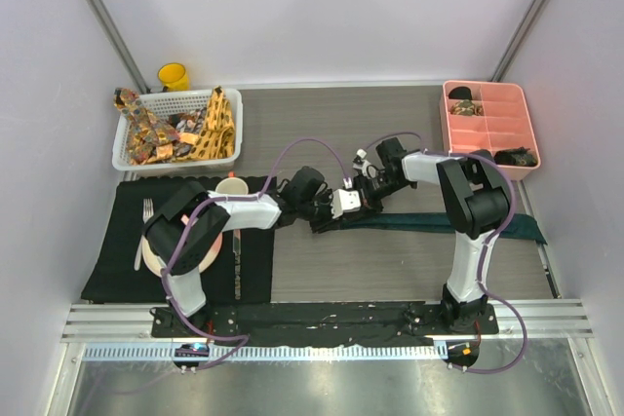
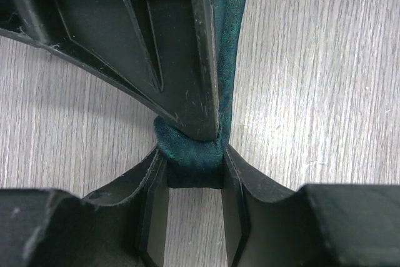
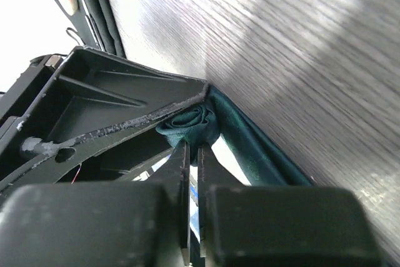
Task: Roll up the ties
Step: Roll the tie at the center of the board.
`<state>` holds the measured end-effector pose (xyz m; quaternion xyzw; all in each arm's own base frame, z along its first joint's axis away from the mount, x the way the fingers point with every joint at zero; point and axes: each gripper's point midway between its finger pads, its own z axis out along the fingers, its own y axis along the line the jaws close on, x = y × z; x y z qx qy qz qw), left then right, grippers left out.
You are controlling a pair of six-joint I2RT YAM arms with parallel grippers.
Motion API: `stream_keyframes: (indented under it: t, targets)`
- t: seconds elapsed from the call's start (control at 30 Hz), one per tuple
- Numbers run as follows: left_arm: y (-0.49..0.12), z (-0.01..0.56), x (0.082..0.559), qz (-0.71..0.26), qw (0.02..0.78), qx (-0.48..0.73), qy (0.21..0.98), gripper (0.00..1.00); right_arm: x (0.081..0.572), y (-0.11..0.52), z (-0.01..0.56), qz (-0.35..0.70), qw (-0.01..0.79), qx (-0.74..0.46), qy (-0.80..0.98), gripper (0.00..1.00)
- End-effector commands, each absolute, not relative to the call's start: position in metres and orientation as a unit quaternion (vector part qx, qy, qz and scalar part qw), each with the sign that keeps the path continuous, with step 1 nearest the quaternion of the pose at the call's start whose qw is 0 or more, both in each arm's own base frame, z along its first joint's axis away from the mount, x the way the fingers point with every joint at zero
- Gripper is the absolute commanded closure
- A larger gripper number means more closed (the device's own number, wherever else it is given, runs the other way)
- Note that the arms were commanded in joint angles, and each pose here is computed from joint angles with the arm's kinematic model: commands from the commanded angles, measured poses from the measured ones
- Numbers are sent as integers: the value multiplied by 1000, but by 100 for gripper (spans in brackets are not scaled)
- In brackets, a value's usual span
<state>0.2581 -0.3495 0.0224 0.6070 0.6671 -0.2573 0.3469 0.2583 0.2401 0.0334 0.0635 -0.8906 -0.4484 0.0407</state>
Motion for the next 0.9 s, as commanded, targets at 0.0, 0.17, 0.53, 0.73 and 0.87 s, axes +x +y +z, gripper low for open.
stream_keyframes:
  t: [0.0,0.17,0.53,0.73,0.87]
  targets:
    - [-323,-15,244,-223,277,617,702,60,267,237,18,-424,26,81,-902,99]
    - [-329,1,248,-262,300,591,702,35,258,217,-5,-395,42,72,-915,99]
    - [-353,24,258,-315,389,584,639,20,246,193,-37,-355,85,55,-929,99]
    - [-367,23,257,-335,392,595,617,21,246,194,-36,-364,93,63,-925,99]
    - [-365,13,254,-325,372,604,625,37,247,197,-30,-377,93,72,-919,99]
